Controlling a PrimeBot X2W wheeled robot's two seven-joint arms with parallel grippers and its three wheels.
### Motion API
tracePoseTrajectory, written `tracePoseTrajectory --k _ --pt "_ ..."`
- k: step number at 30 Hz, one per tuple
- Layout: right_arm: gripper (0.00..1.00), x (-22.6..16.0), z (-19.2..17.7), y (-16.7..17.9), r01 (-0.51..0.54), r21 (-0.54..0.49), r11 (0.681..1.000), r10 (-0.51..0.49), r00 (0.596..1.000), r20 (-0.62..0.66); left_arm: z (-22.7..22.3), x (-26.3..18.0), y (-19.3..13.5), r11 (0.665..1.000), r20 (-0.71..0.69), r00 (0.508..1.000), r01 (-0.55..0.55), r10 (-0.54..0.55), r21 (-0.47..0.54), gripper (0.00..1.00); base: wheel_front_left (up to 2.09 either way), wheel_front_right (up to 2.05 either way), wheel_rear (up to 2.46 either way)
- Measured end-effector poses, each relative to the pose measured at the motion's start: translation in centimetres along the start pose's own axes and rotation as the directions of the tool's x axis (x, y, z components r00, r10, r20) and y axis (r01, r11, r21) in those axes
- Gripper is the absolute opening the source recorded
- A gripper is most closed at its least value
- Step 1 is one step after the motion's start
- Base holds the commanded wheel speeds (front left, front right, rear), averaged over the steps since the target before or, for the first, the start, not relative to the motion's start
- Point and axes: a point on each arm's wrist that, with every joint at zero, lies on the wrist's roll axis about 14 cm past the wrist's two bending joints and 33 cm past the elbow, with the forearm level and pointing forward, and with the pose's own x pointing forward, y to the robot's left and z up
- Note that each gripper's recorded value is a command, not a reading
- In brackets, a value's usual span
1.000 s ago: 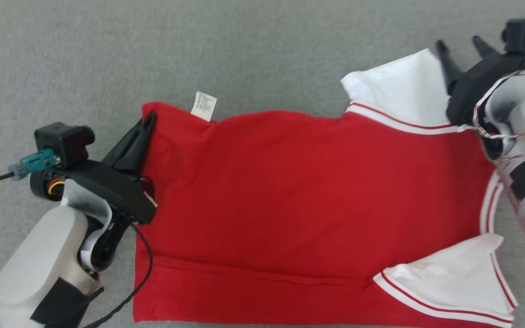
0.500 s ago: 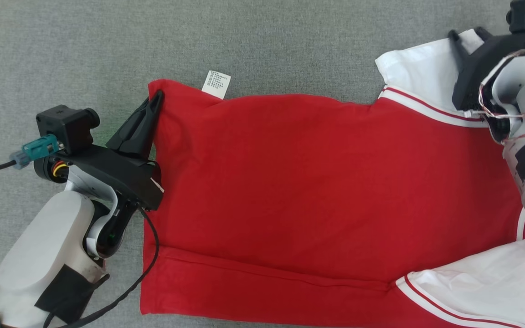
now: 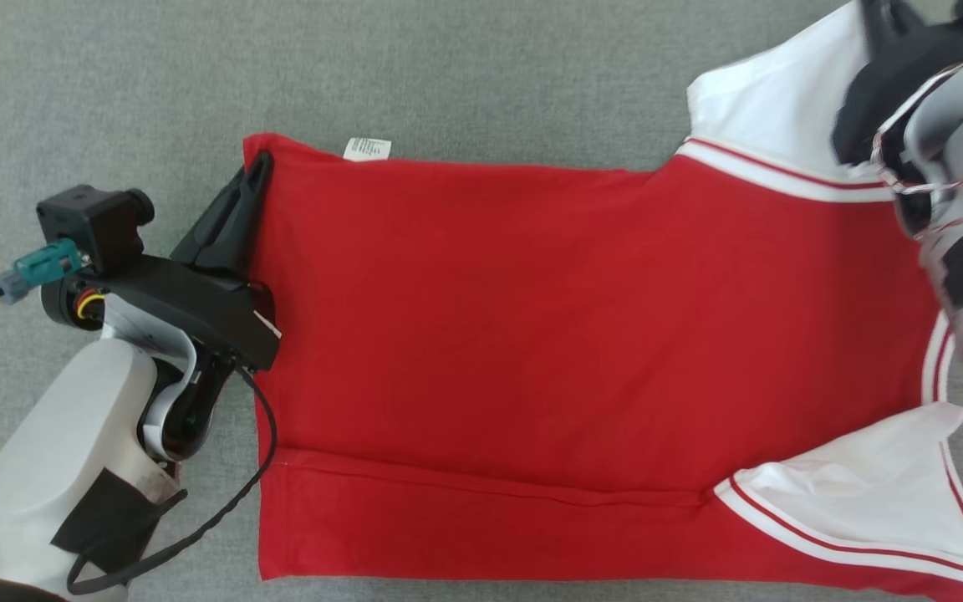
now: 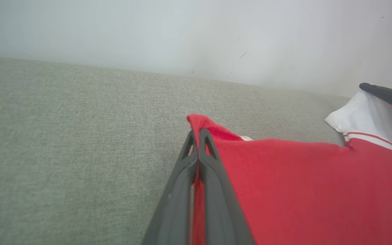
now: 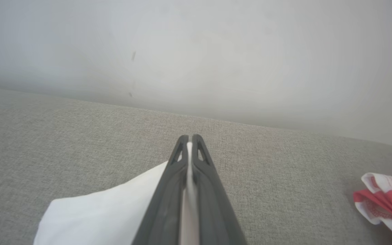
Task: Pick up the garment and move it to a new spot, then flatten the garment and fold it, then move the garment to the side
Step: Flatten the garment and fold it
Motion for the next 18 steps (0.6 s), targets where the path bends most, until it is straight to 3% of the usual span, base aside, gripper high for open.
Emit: tracePoseTrajectory --k 14,18 --pt "0.00 -5.8 1.3 0.0 -0.016 0.101 0.995 -0.001 0.986 0.165 0.4 -1.9 -1.3 1.000 0.017 1.000 0.012 -0.012 -0.006 0.00 0.00 0.00 0.00" --pt "0.00 -8.4 0.7 0.1 -0.040 0.170 0.985 0.004 0.978 0.208 0.0 -3.0 -2.3 0.999 0.016 0.999 0.032 -0.032 -0.007 0.00 0.00 0.00 0.00"
